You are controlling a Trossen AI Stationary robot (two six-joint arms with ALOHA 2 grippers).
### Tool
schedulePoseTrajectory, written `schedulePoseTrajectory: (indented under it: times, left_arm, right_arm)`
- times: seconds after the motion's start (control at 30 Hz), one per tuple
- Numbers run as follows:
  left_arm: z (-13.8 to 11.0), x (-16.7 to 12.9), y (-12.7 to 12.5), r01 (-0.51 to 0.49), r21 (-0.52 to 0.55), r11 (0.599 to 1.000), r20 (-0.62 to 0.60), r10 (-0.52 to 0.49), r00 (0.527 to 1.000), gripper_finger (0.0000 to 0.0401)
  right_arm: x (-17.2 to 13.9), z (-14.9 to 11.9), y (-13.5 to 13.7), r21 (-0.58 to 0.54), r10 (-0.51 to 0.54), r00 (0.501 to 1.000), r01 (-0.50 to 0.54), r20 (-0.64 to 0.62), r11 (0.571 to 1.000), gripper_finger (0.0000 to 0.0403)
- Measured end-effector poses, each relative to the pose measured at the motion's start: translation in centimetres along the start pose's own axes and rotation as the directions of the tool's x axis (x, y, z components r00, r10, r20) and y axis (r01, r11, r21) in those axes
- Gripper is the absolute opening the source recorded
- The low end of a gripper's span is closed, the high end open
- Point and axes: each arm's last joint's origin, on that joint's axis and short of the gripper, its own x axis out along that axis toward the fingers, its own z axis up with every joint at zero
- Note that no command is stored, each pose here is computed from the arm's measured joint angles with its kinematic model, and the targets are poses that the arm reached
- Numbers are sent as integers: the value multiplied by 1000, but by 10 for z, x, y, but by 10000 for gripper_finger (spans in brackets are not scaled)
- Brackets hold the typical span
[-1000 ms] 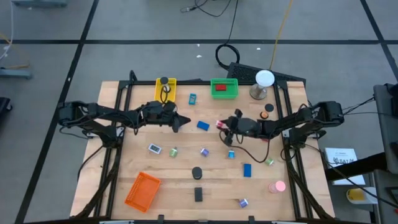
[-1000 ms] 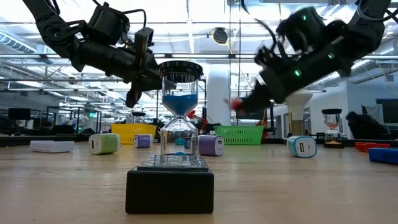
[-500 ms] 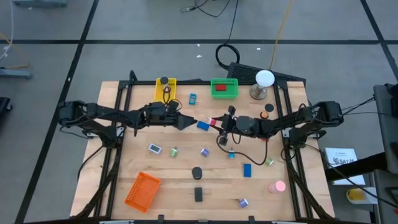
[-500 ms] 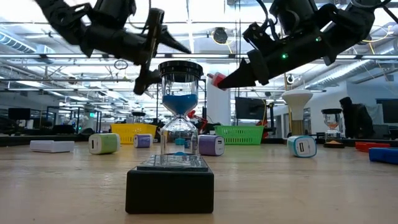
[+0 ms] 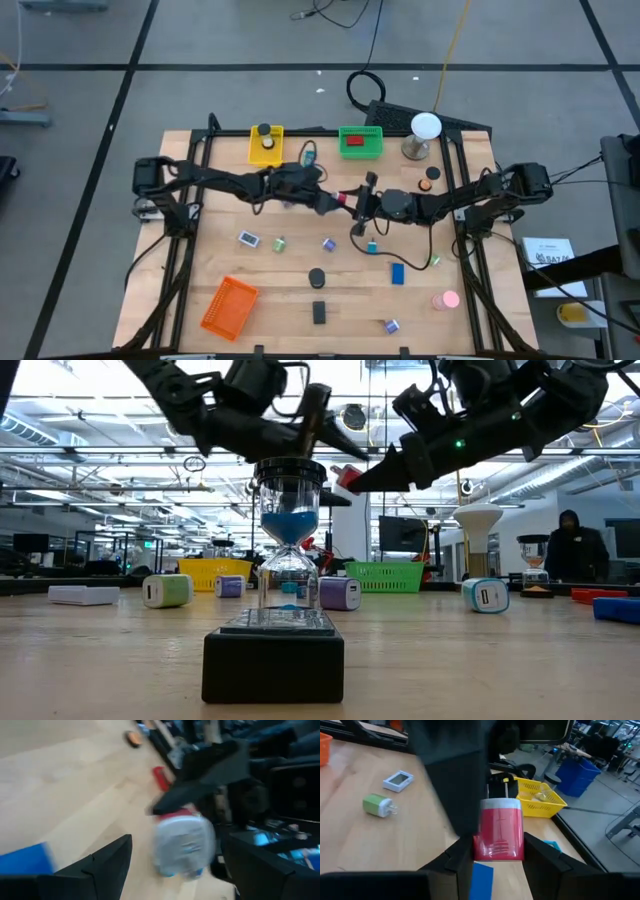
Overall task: Pick & Place Office items
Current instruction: Put the pink charger adapter into the orange bin
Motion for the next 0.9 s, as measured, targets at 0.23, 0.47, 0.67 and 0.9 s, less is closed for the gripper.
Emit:
schedulePoseTrajectory:
  times: [0.23,0.47,0.67,0.9]
  left_arm:
    - [6,11,1,2,-7,1000,-2,-2,1000,269]
    - [11,9,7,-21,-8,1000,11,21,1000,176]
    - [13,8,9,-20,16,1000,13,20,1000,135]
    - [17,0,17,-86,23,996,-32,87,996,135]
  right_arm:
    - [0,0,0,-20,0,1000,-1,-4,1000,134]
    - [0,0,0,-33,3,1000,-3,-2,999,135]
    - [-1,1,3,-64,4,1000,-4,0,998,141]
    - [-4,3,4,-49,-89,996,89,-2,995,197]
